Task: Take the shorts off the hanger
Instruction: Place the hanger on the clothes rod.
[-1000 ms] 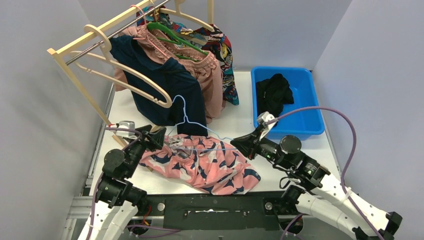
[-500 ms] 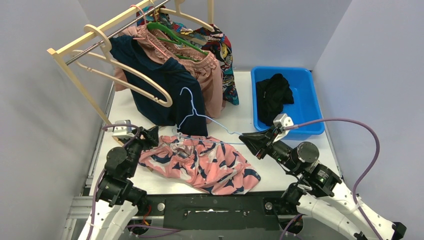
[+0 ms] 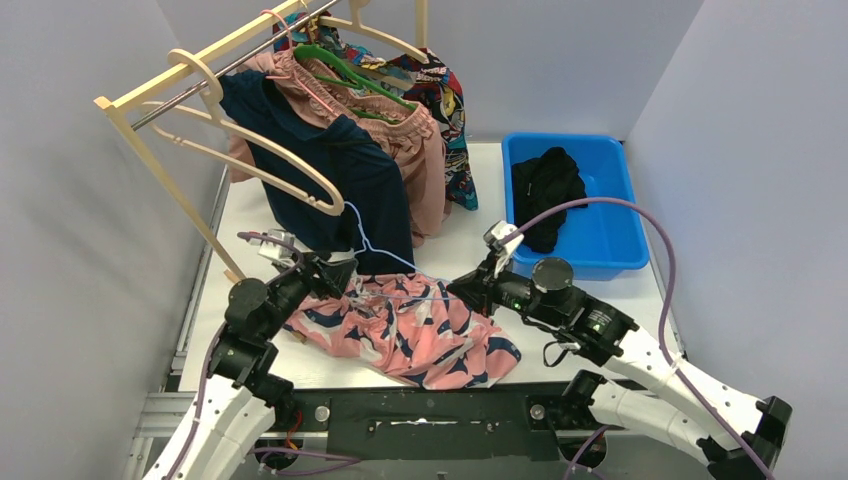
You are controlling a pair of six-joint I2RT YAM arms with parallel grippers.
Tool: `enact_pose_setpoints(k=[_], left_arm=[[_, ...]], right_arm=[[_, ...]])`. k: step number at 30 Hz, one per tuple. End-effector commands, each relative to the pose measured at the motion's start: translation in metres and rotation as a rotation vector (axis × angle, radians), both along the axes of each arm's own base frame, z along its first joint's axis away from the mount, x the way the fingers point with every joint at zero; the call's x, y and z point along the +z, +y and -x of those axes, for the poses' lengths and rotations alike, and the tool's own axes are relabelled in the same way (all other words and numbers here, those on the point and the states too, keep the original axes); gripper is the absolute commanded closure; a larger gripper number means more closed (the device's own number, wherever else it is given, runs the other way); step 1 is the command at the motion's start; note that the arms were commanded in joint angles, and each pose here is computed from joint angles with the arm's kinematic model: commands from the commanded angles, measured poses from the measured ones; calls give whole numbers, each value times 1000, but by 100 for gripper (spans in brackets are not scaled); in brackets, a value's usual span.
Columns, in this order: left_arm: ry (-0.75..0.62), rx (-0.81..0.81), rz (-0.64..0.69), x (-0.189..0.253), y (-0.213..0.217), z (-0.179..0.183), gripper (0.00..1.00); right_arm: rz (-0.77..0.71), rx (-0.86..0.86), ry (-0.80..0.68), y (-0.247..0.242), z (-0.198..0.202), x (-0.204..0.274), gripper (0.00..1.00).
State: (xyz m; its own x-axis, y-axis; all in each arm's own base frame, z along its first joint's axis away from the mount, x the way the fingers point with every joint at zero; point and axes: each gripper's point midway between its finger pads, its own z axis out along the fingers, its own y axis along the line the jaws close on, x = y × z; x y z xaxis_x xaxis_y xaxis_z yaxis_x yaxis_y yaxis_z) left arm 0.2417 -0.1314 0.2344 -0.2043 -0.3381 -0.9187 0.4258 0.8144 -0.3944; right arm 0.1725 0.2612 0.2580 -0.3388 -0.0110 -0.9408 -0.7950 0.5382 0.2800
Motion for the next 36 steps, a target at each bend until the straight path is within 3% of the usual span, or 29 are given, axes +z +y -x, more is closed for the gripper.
enact_pose_setpoints(k=[1,5,12,16,20,26,28,30,33,36], left_arm=[[-23,-147,208,34,-30,4,29],[-41,-135,334,49,-33,-5,29],[12,-101,319,35,-40,-37,30],[51,-43,314,20,-39,-57,37],[29,-82,316,29,-51,-62,56],[19,-164,291,28,-67,-59,74],[21,-173,283,28,-68,-58,87],[21,-182,280,29,-69,-57,100],[11,-196,258,37,-71,-51,100],[-24,-227,237,53,-78,-39,100]], right_arm=[[34,46,50,5,11,-11,100],[25,52,43,3,14,-8,100],[18,83,33,4,19,-9,100],[18,90,32,5,20,-9,100],[26,109,40,6,23,-10,100],[40,134,50,6,28,-15,99],[47,137,55,6,29,-16,98],[57,121,57,5,26,-18,95],[79,101,64,4,22,-15,87],[121,85,96,4,18,-21,63]])
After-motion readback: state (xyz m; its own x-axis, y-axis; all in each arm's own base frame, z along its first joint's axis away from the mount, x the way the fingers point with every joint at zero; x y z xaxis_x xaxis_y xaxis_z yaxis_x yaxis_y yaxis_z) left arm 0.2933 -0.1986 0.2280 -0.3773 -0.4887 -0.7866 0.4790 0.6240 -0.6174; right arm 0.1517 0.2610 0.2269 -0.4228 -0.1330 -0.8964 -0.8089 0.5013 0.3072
